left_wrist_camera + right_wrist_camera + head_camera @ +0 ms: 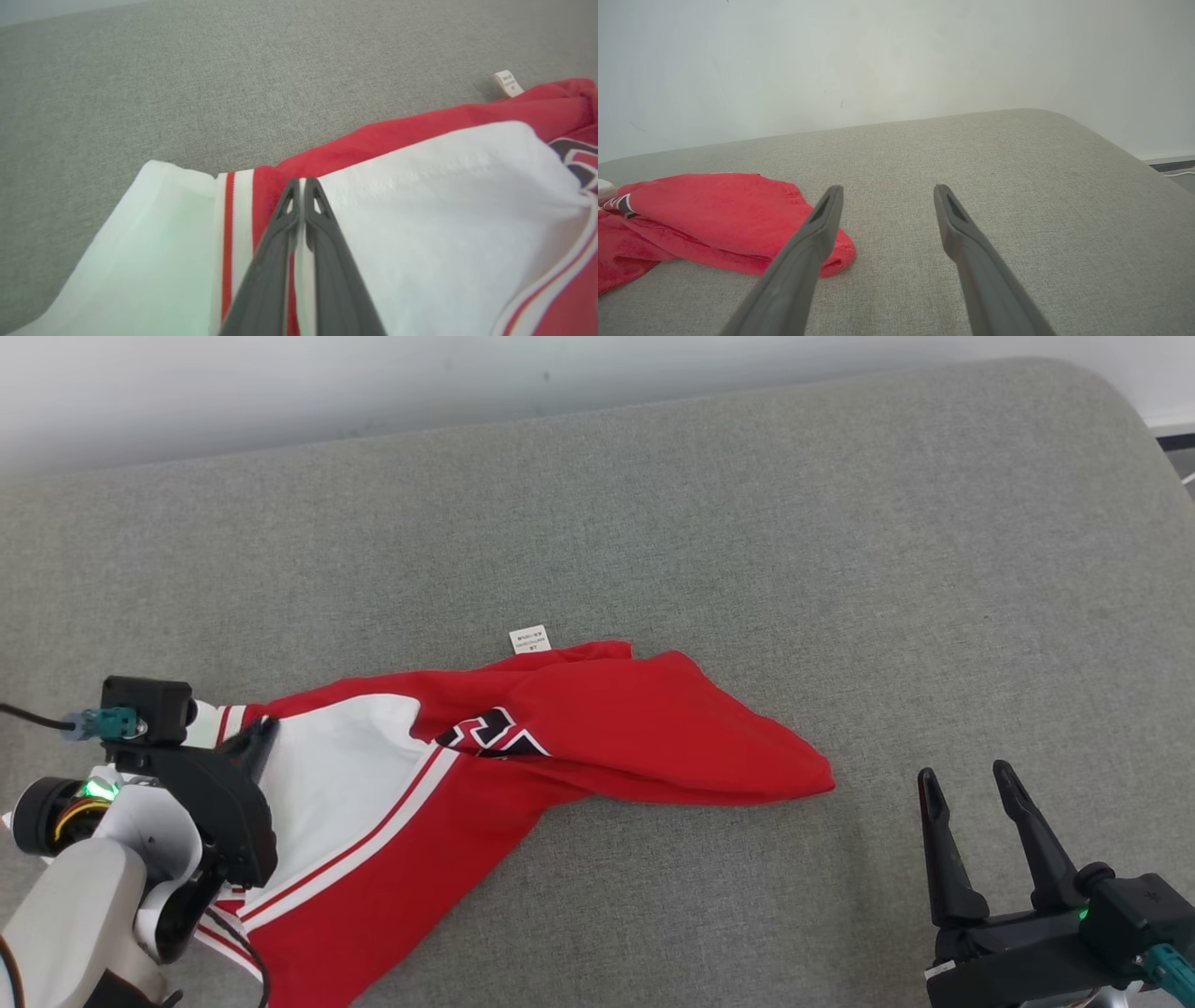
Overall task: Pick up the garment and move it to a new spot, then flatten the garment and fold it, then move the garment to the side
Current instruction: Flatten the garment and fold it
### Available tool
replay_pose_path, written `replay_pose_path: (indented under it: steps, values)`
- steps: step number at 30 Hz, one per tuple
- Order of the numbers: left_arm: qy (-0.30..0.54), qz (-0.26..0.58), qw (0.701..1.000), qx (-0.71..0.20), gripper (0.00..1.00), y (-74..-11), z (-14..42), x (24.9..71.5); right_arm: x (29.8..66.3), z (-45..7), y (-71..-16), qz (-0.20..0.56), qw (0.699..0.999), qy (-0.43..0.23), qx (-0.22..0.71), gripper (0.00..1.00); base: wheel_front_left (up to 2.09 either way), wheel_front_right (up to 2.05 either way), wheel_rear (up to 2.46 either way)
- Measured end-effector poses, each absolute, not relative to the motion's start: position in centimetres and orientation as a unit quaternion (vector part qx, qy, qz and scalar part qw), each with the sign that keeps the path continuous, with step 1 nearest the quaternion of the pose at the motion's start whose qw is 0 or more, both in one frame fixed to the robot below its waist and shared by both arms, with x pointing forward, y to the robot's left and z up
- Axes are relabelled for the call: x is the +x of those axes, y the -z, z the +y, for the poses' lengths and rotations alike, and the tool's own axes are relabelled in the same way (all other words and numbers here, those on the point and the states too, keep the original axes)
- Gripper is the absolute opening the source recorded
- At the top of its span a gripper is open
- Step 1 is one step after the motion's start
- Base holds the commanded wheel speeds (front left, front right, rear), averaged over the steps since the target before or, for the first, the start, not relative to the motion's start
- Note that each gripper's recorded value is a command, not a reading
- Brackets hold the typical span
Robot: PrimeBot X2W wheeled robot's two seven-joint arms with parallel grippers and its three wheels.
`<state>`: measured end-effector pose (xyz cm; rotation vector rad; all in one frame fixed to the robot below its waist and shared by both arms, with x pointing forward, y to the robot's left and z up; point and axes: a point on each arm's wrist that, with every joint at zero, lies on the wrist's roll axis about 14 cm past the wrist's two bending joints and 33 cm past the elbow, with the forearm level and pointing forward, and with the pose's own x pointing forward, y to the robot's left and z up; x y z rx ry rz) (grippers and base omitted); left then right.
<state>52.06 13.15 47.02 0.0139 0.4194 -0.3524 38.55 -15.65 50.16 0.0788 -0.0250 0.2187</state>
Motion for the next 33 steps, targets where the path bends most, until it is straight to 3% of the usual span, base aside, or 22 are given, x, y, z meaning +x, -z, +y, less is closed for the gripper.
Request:
replay_pose_path:
  steps: [7,20,33]
  values:
    - [0.174,0.188,0.967,0.018,0.00,-48.1,13.2,51.7,38.5,-15.6,-50.5,-0.016,0.993,-0.109,0.043,1.00,0.00,0.00,0.00]
    - [0.096,0.037,0.994,-0.032,0.00,-54.4,14.8,49.1,38.8,-15.7,-52.1,-0.031,0.992,-0.123,0.014,1.00,0.00,0.00,0.00]
    - [0.069,0.019,0.996,-0.052,0.00,-54.5,15.7,45.5,39.4,-13.7,-50.0,0.014,0.985,-0.172,0.009,1.00,0.00,0.00,0.00]
